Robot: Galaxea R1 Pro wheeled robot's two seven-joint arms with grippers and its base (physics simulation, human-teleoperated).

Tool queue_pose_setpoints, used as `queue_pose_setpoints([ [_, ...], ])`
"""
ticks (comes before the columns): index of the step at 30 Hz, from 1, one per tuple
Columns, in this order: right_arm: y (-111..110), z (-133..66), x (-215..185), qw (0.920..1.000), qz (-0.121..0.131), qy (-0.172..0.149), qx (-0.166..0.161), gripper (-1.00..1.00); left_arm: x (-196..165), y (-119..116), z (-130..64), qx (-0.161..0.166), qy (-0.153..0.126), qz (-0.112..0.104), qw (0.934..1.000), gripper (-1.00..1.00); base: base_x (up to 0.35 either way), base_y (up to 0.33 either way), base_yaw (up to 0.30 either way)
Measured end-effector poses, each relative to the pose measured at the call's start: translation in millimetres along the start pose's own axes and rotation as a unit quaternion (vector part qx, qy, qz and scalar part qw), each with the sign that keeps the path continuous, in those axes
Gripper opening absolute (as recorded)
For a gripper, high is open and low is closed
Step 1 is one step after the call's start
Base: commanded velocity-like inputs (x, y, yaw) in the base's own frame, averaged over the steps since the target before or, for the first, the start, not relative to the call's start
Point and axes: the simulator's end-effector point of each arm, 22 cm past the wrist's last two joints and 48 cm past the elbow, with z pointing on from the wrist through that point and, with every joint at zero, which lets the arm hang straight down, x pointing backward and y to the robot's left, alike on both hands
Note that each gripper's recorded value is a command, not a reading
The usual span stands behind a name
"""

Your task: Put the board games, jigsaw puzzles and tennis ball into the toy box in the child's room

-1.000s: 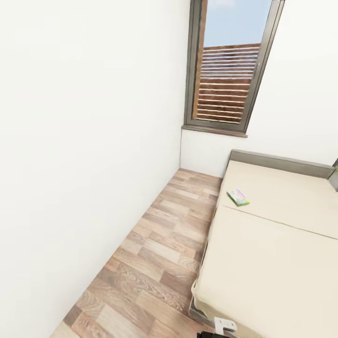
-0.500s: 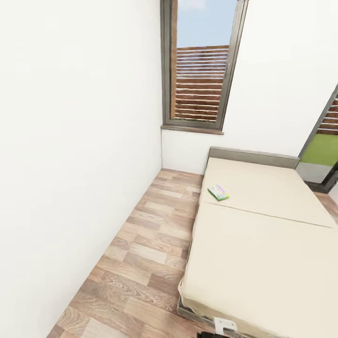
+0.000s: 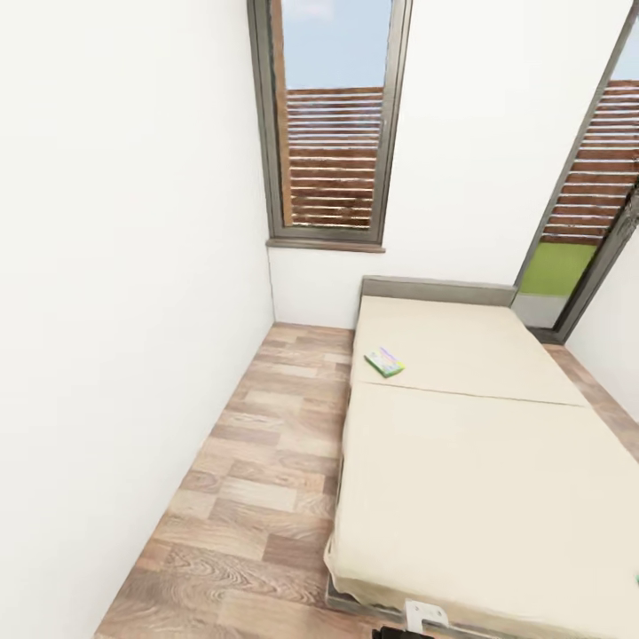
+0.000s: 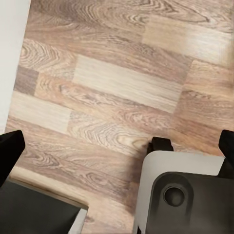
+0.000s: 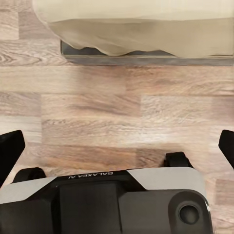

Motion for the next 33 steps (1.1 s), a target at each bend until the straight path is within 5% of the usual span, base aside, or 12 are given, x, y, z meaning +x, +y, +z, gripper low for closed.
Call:
queue_pose_setpoints([
  [27, 0.2, 0.1, 0.2, 1.0000, 0.000, 0.001, 0.000, 1.00, 0.6, -0.1, 0.1, 0.000, 0.000, 0.000, 1.0000, 1.00, 0.183, 0.212, -0.287],
  [33, 0.3, 0.2, 0.2, 1.0000, 0.000, 0.001, -0.001, 1.00, -7.6, -0.6, -0.1, 0.001, -0.019, 0.000, 0.9998, 1.00, 0.088, 0.045, -0.287],
])
